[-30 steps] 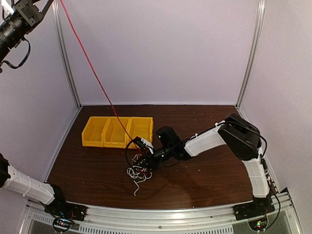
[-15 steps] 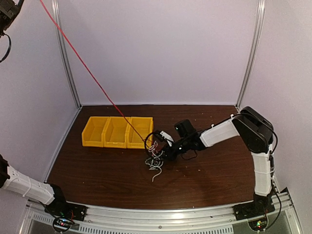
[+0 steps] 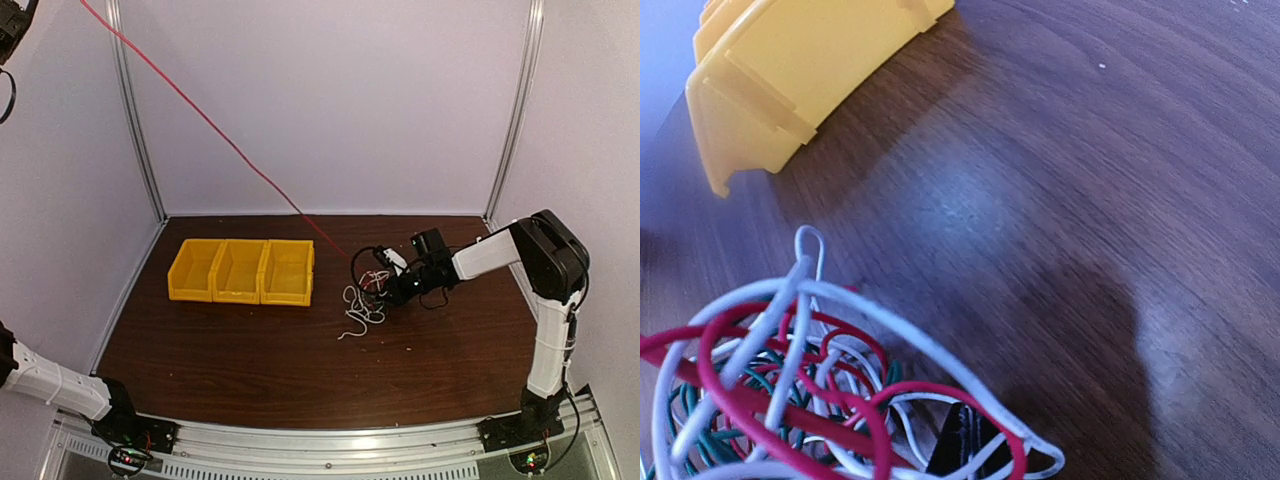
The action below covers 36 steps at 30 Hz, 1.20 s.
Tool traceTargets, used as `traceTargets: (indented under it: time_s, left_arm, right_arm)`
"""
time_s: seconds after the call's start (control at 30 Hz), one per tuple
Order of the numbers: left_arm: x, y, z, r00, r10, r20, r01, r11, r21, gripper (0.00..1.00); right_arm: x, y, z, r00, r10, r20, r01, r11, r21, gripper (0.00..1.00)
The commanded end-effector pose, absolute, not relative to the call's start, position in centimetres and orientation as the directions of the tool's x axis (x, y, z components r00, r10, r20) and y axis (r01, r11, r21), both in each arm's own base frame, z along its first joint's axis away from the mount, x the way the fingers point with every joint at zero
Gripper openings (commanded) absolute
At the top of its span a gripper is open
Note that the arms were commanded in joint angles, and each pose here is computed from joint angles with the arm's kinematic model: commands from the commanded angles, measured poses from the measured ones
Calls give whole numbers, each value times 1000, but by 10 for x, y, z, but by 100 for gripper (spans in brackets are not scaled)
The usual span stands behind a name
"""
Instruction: Untangle the cables
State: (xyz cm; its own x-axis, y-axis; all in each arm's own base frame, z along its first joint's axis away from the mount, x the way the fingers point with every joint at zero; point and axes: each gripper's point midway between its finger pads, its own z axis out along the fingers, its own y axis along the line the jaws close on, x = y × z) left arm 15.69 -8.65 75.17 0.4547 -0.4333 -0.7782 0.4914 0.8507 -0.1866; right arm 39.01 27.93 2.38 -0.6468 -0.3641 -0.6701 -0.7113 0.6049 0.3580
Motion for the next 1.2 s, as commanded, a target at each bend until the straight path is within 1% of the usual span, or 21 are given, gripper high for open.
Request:
traceTargets:
  time_s: [0.0,0.1,0.27,0.37,0.47,0.57,0.67,0.73,0.8,0.87,0.97,1.03,1.1,1.17]
  left_arm:
    - [155,-79,758,485,-446,-752,473,857,-203,0]
    - [154,-68,759,495,-447,-745,441,868,-228,0]
    - [133,-30,771,560,-470,-682,397,875,-276,0]
    - [124,-14,776,585,-465,-664,375,881,-287,0]
    - [130,-13,769,583,-432,-689,329,900,-286,0]
    - [144,-27,755,557,-397,-729,307,915,-263,0]
    - [169,-62,730,493,-337,-802,316,928,-196,0]
    - [182,-89,711,437,-312,-844,357,921,-156,0]
    - [193,-110,691,396,-285,-873,385,915,-124,0]
    - [204,-124,672,362,-246,-899,386,917,-95,0]
    - [215,-137,643,302,-222,-927,390,916,-92,0]
    - [220,-146,627,263,-212,-941,406,909,-92,0]
    - [223,-157,614,227,-201,-953,436,896,-86,0]
    - [223,-171,609,200,-183,-962,485,872,-65,0]
  right_arm:
    - [391,259,21,-691,-356,-629,-659,668,346,0]
    - [400,251,28,-698,-329,-636,-634,697,336,0]
    - [422,215,17,-797,-174,-578,-477,769,425,0]
    - [441,194,22,-808,-104,-580,-426,783,453,0]
    - [452,182,30,-798,-98,-594,-423,793,438,0]
    - [455,175,34,-791,-104,-604,-428,799,423,0]
    - [452,178,45,-766,-124,-631,-470,777,418,0]
    - [451,181,65,-734,-129,-666,-505,760,409,1]
    - [450,184,89,-675,-160,-720,-571,731,373,5]
    - [447,189,110,-637,-182,-749,-615,705,352,12]
    - [439,195,139,-575,-235,-783,-680,669,299,30]
    - [432,202,161,-512,-269,-816,-723,648,240,39]
    - [424,211,182,-456,-297,-839,-762,618,196,44]
    - [416,220,201,-416,-308,-856,-793,583,175,46]
